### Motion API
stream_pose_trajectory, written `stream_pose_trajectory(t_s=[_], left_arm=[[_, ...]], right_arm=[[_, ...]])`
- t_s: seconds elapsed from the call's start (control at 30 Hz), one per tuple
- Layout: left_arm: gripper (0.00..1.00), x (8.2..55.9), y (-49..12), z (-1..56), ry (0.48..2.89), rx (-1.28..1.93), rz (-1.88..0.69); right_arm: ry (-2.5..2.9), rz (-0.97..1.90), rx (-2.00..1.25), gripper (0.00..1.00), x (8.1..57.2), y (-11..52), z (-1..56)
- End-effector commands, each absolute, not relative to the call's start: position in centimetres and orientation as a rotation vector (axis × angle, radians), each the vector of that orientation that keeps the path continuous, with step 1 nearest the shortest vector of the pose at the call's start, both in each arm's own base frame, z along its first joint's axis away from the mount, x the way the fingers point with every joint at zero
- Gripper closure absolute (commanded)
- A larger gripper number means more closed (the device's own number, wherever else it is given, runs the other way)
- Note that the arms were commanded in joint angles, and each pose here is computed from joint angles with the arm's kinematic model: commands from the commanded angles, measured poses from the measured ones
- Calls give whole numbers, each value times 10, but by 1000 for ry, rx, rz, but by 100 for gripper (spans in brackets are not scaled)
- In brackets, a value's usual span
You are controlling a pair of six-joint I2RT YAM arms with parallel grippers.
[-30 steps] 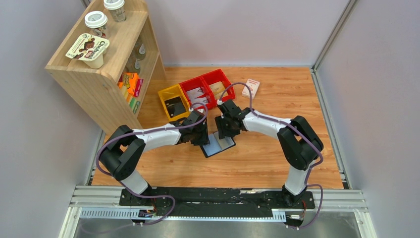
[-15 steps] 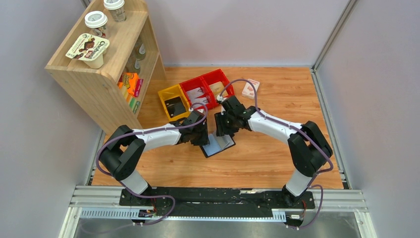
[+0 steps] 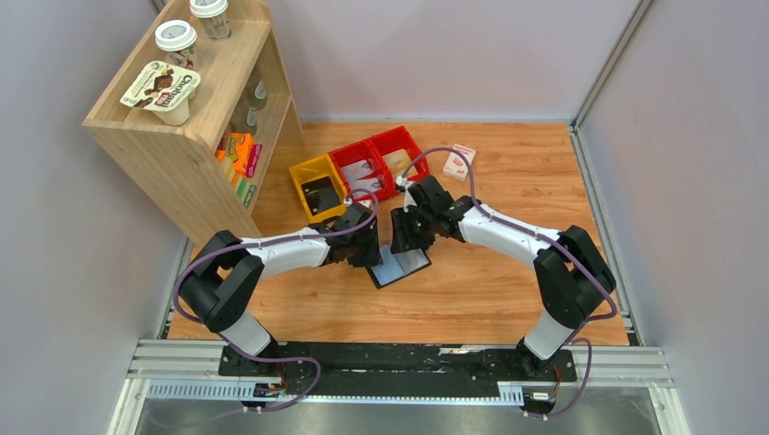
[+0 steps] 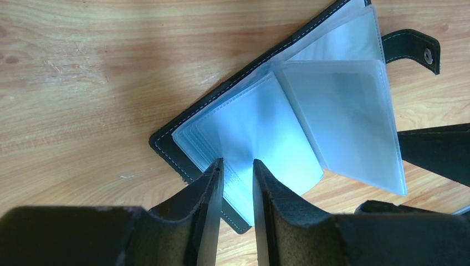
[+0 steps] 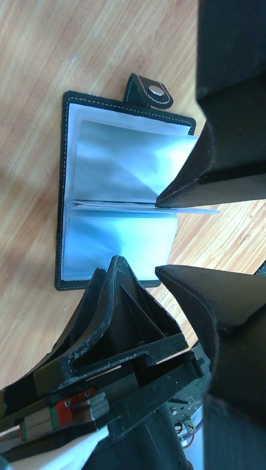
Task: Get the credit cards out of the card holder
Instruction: Remove the credit card from the card holder.
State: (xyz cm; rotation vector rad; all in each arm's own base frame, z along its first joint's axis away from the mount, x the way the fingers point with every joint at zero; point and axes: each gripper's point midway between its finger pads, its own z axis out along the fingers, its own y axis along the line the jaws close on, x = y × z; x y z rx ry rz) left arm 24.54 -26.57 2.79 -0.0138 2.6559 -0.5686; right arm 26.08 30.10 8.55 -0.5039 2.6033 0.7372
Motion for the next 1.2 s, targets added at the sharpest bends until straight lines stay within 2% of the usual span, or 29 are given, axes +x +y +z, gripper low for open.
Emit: stream_pose_trajectory(t_s=[0.0,0.23,0.37,0.57,0.7,1.03,1.17], left_arm=[[66,243,-264,33,2643,-27,-571],[66,245,-255,37,2611,-66,-541],[66,244,-254,38,2605,-70,-539],[66,245,-253,38,2602,-73,-537],[66,245,-254,39,2604,-69,-536],[65,243,-227,65,2535,-96,-442],[65,246,-238,78,2492,-56,-528]], right_arm=[[2543,855,-547,55,256,315,105],[2560,970,-592,55,247,328,100],[2603,838,-525,56,256,315,86],[2585,815,-527,49,258,311,89],[2626,682,-470,49,267,297,78],[2619,836,-451,49,267,309,75],[2608,944,-397,50,272,308,73]])
